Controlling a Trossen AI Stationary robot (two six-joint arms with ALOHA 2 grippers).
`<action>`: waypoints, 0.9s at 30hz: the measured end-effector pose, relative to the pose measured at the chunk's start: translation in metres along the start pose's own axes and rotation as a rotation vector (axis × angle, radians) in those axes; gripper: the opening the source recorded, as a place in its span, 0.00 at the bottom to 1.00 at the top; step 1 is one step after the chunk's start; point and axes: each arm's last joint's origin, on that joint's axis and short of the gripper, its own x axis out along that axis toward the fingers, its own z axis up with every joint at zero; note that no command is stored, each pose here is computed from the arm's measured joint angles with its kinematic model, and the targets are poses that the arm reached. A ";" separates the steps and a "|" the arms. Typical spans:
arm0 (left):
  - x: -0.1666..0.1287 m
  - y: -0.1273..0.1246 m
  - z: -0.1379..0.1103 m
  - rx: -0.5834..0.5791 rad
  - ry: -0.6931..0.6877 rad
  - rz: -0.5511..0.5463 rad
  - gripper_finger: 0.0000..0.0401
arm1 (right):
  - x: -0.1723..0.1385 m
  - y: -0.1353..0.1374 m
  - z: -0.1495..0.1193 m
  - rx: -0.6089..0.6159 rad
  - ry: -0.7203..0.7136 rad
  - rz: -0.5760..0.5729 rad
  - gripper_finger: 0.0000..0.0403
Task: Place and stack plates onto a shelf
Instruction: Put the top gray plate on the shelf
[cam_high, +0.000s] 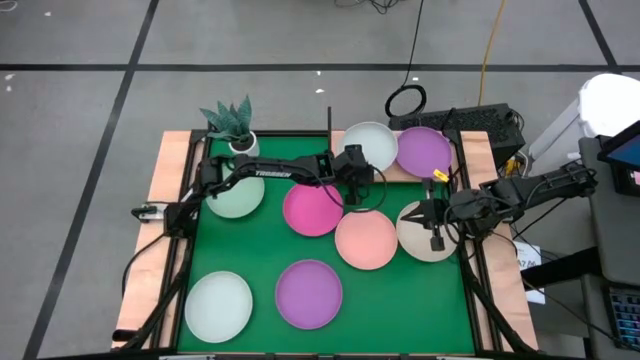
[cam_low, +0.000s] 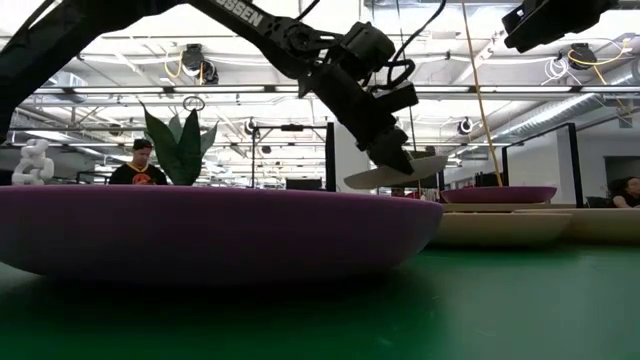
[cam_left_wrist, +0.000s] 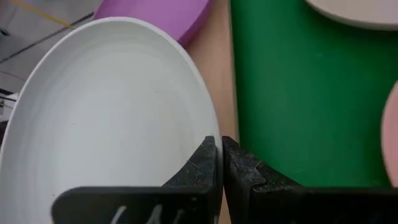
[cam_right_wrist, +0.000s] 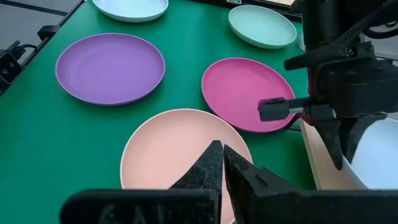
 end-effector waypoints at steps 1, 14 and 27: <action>0.000 0.000 0.000 0.001 0.003 0.000 0.04 | 0.000 0.000 0.000 0.000 0.000 0.000 0.00; 0.001 0.007 -0.012 -0.003 0.078 -0.022 0.06 | 0.000 0.000 0.000 0.003 0.000 0.000 0.00; 0.012 -0.003 -0.022 0.064 0.101 -0.099 0.06 | 0.000 0.000 0.000 0.003 0.001 0.000 0.00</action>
